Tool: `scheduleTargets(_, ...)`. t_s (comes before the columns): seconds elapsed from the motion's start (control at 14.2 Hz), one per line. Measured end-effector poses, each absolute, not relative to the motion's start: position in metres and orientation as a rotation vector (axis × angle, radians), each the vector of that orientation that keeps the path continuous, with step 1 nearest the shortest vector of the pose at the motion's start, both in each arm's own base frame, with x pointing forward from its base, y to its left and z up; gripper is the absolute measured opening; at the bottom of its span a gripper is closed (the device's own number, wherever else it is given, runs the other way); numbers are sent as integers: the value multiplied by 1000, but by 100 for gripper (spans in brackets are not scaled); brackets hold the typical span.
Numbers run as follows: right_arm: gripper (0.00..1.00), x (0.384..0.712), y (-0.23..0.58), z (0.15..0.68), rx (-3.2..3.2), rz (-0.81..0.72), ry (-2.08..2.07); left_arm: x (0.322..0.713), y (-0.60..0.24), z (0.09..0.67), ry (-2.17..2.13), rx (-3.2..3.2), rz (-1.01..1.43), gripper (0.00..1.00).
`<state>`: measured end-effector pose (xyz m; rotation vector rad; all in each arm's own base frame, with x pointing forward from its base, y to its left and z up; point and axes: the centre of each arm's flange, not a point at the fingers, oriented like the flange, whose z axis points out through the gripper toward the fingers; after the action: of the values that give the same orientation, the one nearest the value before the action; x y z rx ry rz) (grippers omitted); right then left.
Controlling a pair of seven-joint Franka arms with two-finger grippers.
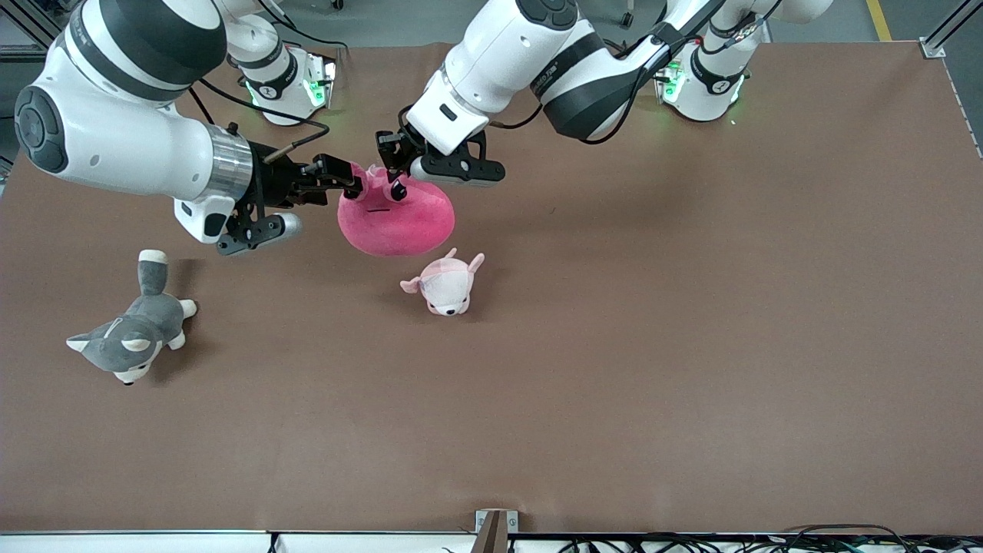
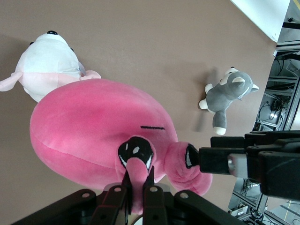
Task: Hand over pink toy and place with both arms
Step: 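Grasp the pink toy with the right gripper beside the left gripper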
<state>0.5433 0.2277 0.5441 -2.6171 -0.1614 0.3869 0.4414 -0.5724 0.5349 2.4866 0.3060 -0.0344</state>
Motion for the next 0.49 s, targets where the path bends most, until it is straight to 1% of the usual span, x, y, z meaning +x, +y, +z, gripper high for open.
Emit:
scheduleTargets(0.21,76,542,229,544,-2618,396,-167,441,-572,535,306,2487,-34,9)
scheduleTargets(0.49,76,536,240,541,-2620,425,-198,441,-572,535,306,2487,-34,9)
